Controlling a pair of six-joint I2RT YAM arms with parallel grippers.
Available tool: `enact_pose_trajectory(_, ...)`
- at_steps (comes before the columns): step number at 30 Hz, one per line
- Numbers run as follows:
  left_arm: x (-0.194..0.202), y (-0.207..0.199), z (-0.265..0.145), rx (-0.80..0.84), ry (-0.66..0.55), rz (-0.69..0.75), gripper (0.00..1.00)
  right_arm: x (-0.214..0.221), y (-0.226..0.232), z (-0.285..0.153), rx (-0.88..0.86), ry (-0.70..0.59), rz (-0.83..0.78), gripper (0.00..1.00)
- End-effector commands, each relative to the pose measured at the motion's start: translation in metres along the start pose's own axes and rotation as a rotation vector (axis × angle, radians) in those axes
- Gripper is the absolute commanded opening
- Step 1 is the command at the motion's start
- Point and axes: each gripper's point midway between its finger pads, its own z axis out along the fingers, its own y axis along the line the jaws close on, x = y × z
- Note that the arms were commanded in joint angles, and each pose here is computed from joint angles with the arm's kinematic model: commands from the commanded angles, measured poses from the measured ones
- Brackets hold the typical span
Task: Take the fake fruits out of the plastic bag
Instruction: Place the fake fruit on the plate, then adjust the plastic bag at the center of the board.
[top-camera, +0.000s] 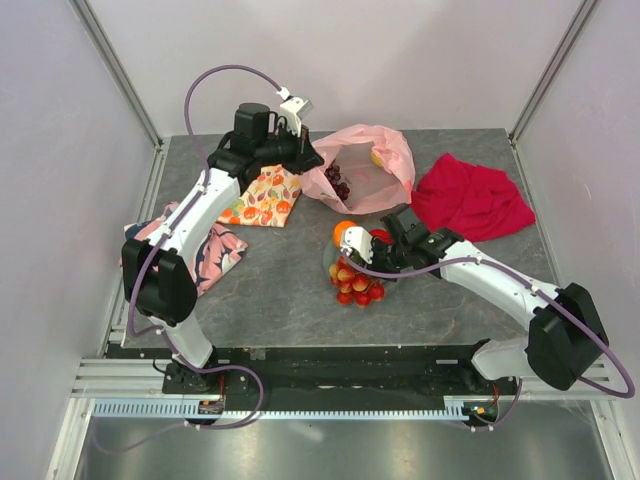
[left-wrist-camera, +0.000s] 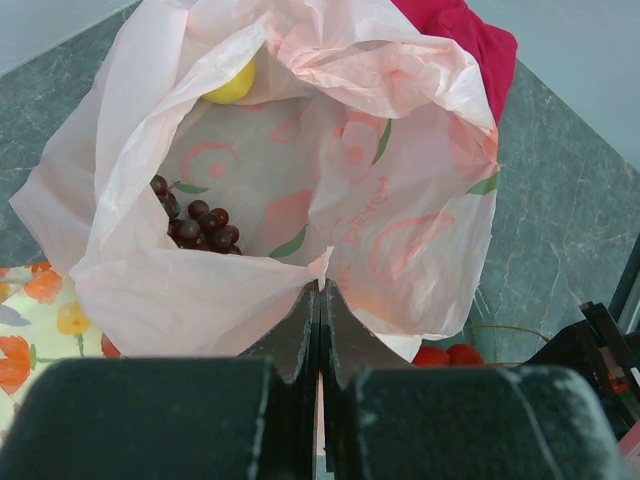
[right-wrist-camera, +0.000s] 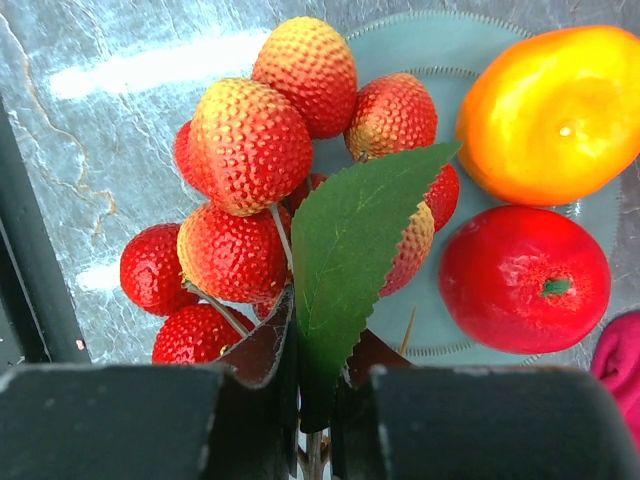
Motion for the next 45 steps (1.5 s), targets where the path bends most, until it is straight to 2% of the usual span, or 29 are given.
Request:
enact_pose_trajectory(1,-0.018,-0.018,-0.011,0.036,-0.048,0.049,0.02,-0.022,-0.006,-0.014,0.019,-0.069,-0.019,0.10)
enact_pose_trajectory(7,-0.017,-0.024,-0.008,0.048,-0.040,0.058,0.02,-0.027,-0.019,-0.017,0.058,-0.082,-0.028,0.10)
enact_pose_trajectory(12,-0.015,-0.027,-0.003,0.057,-0.034,0.061,0.02,-0.009,-0.028,-0.010,0.092,-0.036,-0.036,0.13)
enact_pose_trajectory(15,-0.015,-0.030,-0.001,0.065,-0.033,0.064,0.02,0.002,-0.028,-0.007,0.103,-0.013,-0.055,0.21)
enact_pose_trajectory(16,-0.014,-0.031,0.002,0.069,-0.030,0.065,0.02,0.006,-0.028,-0.005,0.111,-0.005,-0.056,0.30)
enact_pose_trajectory(18,-0.014,-0.032,0.002,0.071,-0.030,0.065,0.01,0.009,-0.030,-0.004,0.128,-0.007,-0.047,0.39)
enact_pose_trajectory(19,-0.013,-0.032,0.003,0.072,-0.027,0.064,0.02,0.011,-0.030,-0.002,0.130,-0.005,-0.044,0.48)
enact_pose_trajectory(21,-0.013,-0.033,0.004,0.074,-0.026,0.065,0.02,0.012,-0.030,-0.002,0.133,0.001,-0.041,0.57)
enact_pose_trajectory(23,-0.012,-0.033,0.004,0.076,-0.025,0.065,0.02,0.013,-0.034,-0.006,0.157,0.015,-0.038,0.63)
enact_pose_trajectory(24,-0.012,-0.033,0.005,0.078,-0.023,0.062,0.02,0.011,-0.035,-0.011,0.166,0.017,-0.038,0.72)
enact_pose_trajectory(26,-0.014,-0.035,0.004,0.081,-0.029,0.064,0.02,0.001,-0.037,-0.022,0.185,0.001,-0.043,0.74)
enact_pose_trajectory(33,-0.020,-0.042,-0.003,0.099,-0.045,0.060,0.02,-0.095,-0.058,-0.110,0.273,-0.170,-0.009,0.78)
enact_pose_trajectory(36,-0.020,-0.049,-0.008,0.123,-0.050,0.046,0.02,-0.120,-0.078,-0.124,0.348,-0.233,0.021,0.79)
enact_pose_trajectory(40,-0.021,-0.060,-0.015,0.162,-0.053,0.025,0.02,-0.115,-0.135,-0.115,0.531,-0.234,0.098,0.73)
enact_pose_trajectory(45,-0.018,-0.067,-0.019,0.188,-0.044,0.008,0.02,-0.114,-0.198,-0.073,0.552,-0.257,0.198,0.53)
